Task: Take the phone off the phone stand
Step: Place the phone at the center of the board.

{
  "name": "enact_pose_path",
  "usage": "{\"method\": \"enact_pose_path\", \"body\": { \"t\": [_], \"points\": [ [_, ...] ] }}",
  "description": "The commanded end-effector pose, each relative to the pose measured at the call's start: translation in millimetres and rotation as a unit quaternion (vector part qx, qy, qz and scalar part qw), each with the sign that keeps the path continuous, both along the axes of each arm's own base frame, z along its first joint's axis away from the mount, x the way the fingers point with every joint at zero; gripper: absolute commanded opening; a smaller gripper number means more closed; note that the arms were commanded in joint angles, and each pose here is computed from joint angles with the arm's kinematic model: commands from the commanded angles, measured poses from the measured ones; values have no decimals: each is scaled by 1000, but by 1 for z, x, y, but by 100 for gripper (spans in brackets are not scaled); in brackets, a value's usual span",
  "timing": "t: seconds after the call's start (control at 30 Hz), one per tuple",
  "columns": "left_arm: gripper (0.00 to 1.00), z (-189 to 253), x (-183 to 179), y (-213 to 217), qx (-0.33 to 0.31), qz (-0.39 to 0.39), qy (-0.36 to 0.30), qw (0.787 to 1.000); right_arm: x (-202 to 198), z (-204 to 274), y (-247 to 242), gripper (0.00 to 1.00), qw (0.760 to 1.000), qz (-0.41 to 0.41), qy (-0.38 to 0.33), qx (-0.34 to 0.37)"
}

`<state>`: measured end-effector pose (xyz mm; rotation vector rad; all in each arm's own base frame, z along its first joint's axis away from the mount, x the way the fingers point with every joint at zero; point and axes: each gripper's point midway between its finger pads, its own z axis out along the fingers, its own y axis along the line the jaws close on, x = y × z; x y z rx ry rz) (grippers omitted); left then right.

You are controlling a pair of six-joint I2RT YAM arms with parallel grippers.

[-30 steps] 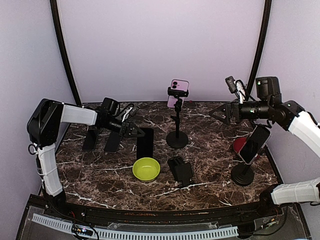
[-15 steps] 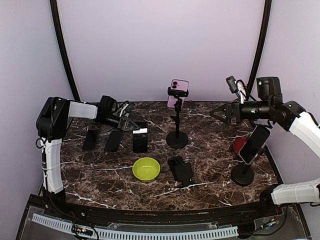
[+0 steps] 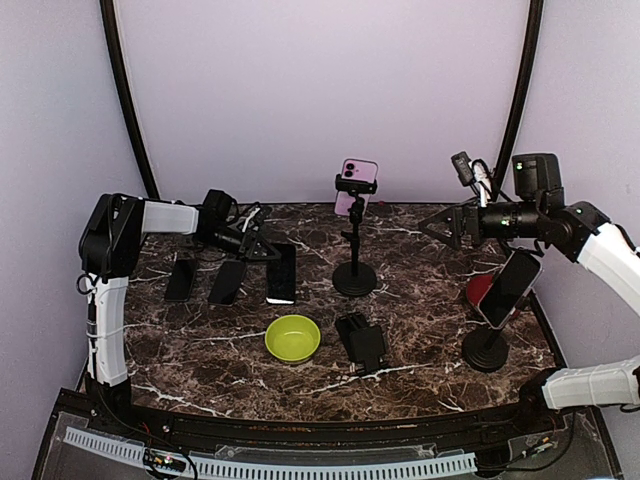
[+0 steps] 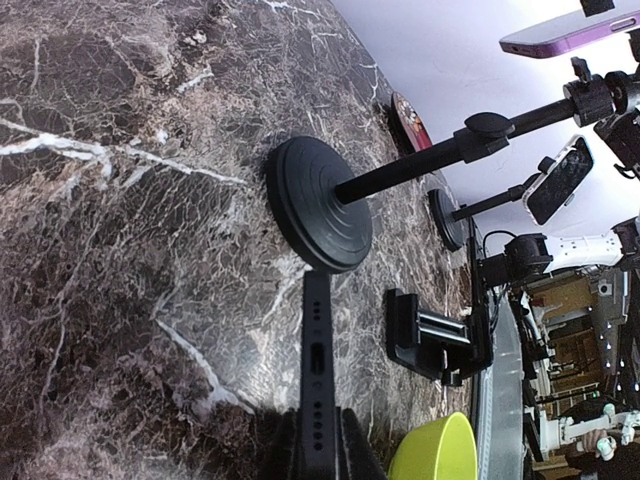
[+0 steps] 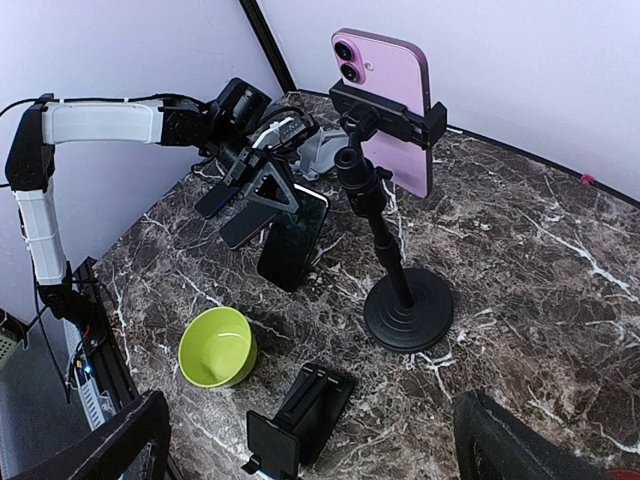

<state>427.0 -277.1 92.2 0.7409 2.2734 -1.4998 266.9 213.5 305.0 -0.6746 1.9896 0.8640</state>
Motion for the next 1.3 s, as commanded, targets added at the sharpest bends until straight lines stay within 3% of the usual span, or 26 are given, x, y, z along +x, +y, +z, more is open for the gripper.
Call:
{"method": "enact_pose_path", "body": {
  "t": [0.0, 0.5, 0.73, 1.27],
  "points": [
    [5, -16, 7, 10, 47, 21, -1, 999, 3, 6, 4, 99, 1000, 4, -15, 9],
    [6, -33, -6, 10, 81, 18, 21, 996, 0, 7, 3, 99, 1000, 4, -18, 11],
    [19, -40, -1, 13, 112, 38, 16, 993, -2, 8, 1, 99, 1000, 1, -23, 13],
    [31, -46, 12, 17, 153, 64, -2, 986, -2, 9, 1, 99, 1000, 0, -25, 12]
  ]
}}
